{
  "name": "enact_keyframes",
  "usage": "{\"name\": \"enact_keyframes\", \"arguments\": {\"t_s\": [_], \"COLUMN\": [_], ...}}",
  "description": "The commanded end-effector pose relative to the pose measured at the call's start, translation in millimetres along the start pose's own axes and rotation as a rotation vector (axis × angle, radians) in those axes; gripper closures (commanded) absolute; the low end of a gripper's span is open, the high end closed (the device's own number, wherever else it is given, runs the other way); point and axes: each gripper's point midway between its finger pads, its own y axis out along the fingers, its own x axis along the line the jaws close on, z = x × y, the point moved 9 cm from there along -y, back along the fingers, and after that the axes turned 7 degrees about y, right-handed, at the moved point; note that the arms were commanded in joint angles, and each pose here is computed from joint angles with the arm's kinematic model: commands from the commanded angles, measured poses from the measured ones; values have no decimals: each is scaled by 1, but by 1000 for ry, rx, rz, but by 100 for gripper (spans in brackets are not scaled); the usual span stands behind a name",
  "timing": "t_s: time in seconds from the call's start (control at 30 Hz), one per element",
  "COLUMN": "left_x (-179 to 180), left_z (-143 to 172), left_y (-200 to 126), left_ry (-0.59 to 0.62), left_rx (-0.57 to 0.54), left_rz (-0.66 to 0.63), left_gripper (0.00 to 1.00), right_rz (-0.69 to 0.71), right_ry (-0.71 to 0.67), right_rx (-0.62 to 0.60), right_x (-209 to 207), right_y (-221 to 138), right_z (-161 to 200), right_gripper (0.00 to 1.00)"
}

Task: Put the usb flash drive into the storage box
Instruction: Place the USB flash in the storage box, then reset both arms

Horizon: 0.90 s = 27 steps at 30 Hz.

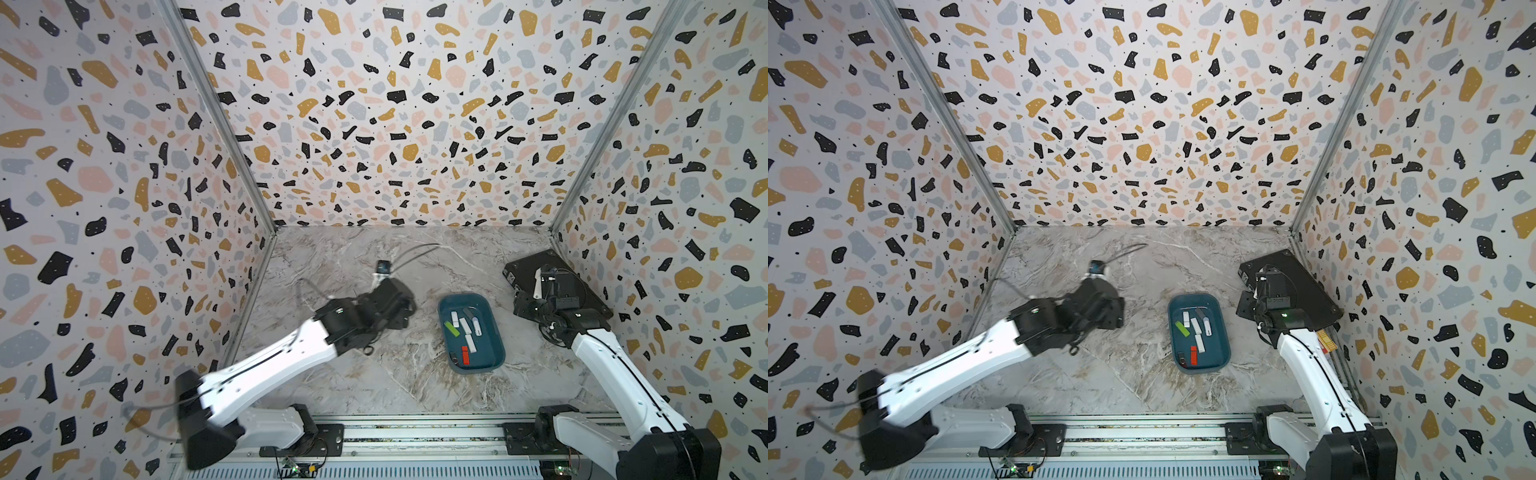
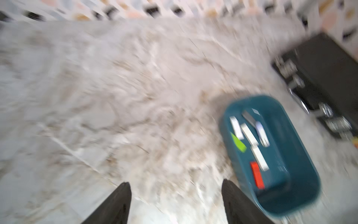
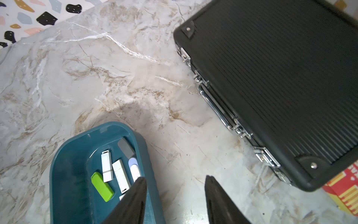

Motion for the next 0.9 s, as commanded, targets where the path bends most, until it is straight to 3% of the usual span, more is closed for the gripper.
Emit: {"name": "enact_keyframes", "arguments": {"t_s": [0.0, 0.17, 0.3, 0.4, 0.57, 0.77, 0.83, 0.87], "left_x": [57, 95, 106, 109, 123, 148, 154, 154], "left_z": [31, 82, 105, 107, 124, 99, 90, 86], "left_y": [-6, 8, 24, 37, 80, 119, 133, 138], "left_ry": [65, 74, 108, 145, 116, 13, 39, 78], "left_rx": [-220, -416, -425, -414, -376, -339, -278, -276], "left_rz": [-258, -423, -529, -573, -557, -453, -436, -422], "left_gripper": [17, 13, 12, 11, 11, 13, 17, 20], "right_rz": [9, 63, 124, 182, 250, 225, 178, 159], "right_ry": [-117, -231, -311, -319, -273, -277, -258, -270], "right_rx": [-155, -303, -451, -463, -524, -626, -636, -575], "right_x": [11, 3, -14, -26, -41, -48, -56, -56], "right_y": [-5, 3, 17, 33, 63, 85, 93, 99], "right_z": [-12, -9, 11, 26, 42, 34, 35, 39], "right_gripper": [45, 39, 32, 32, 30, 30, 31, 33]}}
